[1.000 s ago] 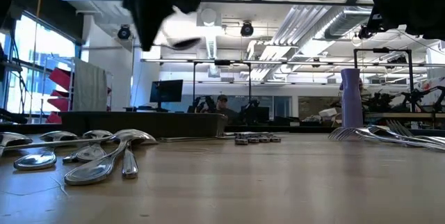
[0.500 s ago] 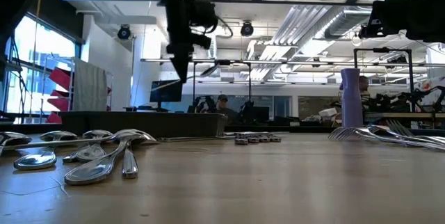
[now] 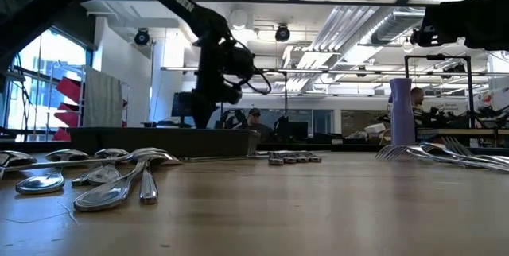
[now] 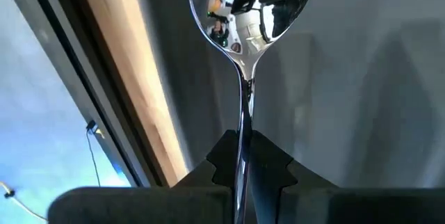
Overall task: Sort silverware
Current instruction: Put the silver spoon into the organizing bin, then put the silver spoon into the organizing bin with the other spoons
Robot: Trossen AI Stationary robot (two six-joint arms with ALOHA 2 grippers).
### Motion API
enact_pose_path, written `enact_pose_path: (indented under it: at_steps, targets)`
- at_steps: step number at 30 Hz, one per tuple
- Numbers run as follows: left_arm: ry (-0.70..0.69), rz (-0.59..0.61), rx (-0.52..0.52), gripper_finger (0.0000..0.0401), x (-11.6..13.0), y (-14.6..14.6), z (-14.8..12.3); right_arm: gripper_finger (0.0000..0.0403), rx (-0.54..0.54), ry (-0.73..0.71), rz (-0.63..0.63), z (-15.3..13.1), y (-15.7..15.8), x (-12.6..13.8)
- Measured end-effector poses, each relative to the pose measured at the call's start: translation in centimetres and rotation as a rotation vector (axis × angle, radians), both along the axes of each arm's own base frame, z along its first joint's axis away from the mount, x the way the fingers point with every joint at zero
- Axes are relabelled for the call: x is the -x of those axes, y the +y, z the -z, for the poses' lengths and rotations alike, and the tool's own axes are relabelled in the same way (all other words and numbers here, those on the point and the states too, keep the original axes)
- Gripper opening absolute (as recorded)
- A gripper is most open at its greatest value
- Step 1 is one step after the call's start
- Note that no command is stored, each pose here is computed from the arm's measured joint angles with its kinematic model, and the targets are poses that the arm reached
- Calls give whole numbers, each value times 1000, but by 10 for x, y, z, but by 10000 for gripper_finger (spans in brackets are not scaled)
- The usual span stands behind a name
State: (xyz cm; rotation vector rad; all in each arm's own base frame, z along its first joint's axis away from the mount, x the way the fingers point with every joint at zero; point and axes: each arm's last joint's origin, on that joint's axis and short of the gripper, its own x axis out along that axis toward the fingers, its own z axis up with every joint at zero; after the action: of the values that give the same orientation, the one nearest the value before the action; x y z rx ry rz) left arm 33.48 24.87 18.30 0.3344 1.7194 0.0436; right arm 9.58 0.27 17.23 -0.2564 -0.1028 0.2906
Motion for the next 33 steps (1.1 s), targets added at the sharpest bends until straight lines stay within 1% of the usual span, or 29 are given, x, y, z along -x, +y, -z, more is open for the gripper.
enact_pose_path:
  at_steps: [4, 7, 9, 13, 16, 18, 21, 23, 25, 26, 27, 29, 30, 31, 33]
  targets:
    - [2, -43, -44, 2, -1, 8, 10, 73, -37, 12, -3, 0, 0, 0]
    - [6, -30, -38, 8, 0, 10, 12, 73, -83, 26, -6, 0, 0, 0]
    - [7, -17, -30, 21, -1, 10, 12, 73, -107, 33, -8, 0, 0, 0]
    - [13, -18, -27, 64, -1, 10, 9, 73, -150, 47, -14, 0, 0, 0]
    - [6, -45, -62, 97, -5, 10, -3, 73, -156, 49, -14, 0, 0, 0]
    - [2, -80, -107, 114, -9, 10, -17, 73, -156, 49, -14, 0, 0, 0]
    - [-48, -185, -167, 127, -14, 3, -46, 73, -155, 49, -14, 0, 0, 0]
    - [-122, -297, -175, 130, -17, -10, -69, 73, -141, 45, -13, 0, 0, 0]
    - [-208, -459, -125, 129, -17, -27, -88, 73, -123, 38, -12, 0, 0, 0]
    - [-251, -556, -79, 128, -17, -37, -96, 73, -119, 38, -12, 0, 0, 0]
    - [-278, -648, -12, 127, -16, -48, -102, 73, -116, 36, -11, 0, 0, 0]
    - [-291, -777, 124, 124, -15, -72, -110, 73, -104, 33, -11, 0, 0, 0]
    - [-292, -812, 170, 123, -15, -86, -113, 73, -101, 31, -10, 0, 0, 0]
    - [-292, -825, 192, 122, -16, -101, -115, 73, -101, 31, -10, 0, 0, 0]
    - [-284, -814, 201, 122, -19, -137, -114, 73, -101, 32, -10, 0, 0, 0]
